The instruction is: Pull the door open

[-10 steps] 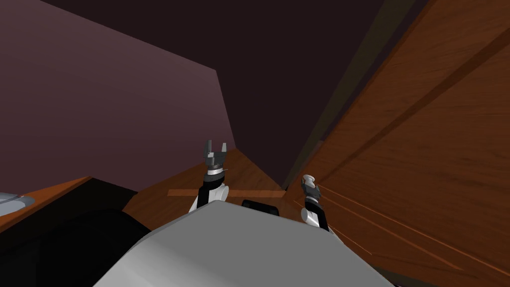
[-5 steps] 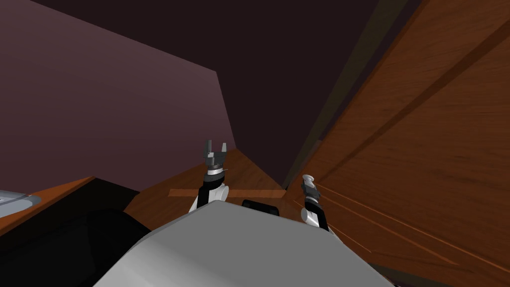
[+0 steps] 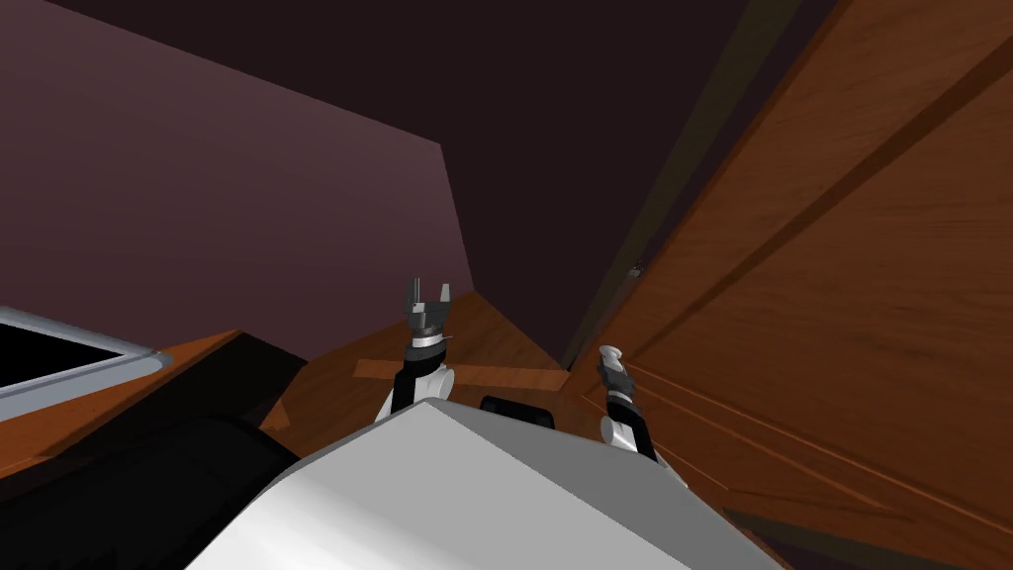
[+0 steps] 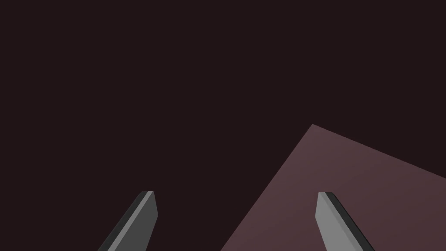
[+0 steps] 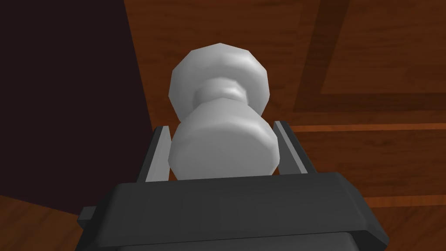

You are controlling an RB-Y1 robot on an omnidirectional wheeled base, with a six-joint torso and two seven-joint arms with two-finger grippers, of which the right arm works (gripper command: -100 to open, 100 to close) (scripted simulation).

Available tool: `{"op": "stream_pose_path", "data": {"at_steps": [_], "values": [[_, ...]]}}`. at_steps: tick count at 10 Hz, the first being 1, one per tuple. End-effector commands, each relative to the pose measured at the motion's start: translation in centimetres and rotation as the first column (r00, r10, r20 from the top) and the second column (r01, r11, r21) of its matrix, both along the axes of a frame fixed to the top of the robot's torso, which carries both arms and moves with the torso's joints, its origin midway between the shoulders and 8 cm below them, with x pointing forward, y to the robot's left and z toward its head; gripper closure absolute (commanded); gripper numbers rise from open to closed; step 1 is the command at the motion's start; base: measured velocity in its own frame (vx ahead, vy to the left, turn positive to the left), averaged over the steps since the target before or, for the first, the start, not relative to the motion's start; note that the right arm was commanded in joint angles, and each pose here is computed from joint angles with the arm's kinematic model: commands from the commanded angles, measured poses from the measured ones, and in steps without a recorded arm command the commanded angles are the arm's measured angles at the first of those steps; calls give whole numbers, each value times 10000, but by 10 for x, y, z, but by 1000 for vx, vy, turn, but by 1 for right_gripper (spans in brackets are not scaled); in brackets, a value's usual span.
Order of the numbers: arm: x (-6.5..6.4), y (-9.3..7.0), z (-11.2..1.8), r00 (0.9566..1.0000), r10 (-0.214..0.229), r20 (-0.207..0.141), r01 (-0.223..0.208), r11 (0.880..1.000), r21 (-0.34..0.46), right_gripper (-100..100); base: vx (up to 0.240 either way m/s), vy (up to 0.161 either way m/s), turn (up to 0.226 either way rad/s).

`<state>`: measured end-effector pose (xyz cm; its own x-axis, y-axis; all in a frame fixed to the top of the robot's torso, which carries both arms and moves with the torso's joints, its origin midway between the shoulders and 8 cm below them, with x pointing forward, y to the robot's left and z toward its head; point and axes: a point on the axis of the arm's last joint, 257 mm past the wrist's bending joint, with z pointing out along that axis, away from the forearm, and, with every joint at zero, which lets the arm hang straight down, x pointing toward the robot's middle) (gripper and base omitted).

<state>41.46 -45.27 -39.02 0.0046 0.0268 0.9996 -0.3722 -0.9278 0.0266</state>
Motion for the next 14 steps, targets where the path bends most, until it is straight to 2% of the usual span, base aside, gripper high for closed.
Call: {"op": "stream_pose_path", "data": {"at_steps": [1,4,5,6,8,12,13,14], "values": [[-1,8,-2,9994,360,10,-360,9993,114,100,-273,-2,95],[-1,17,-2,9961,883,42,-884,9958,237,100,-271,-42,120],[-2,15,-4,9969,780,-45,-779,9967,205,100,-109,-5,35],[-5,21,-6,9939,1102,-52,-1100,9936,242,100,-168,-15,93],[-6,25,-4,9904,1383,-16,-1383,9901,235,100,-239,-16,94],[-11,35,-2,9776,2105,40,-2105,9773,254,100,-247,-25,87],[-12,37,-2,9755,2201,44,-2201,9751,261,100,-206,-49,60],[-13,35,-4,9774,2116,-13,-2115,9771,252,100,-85,-19,16]]}}
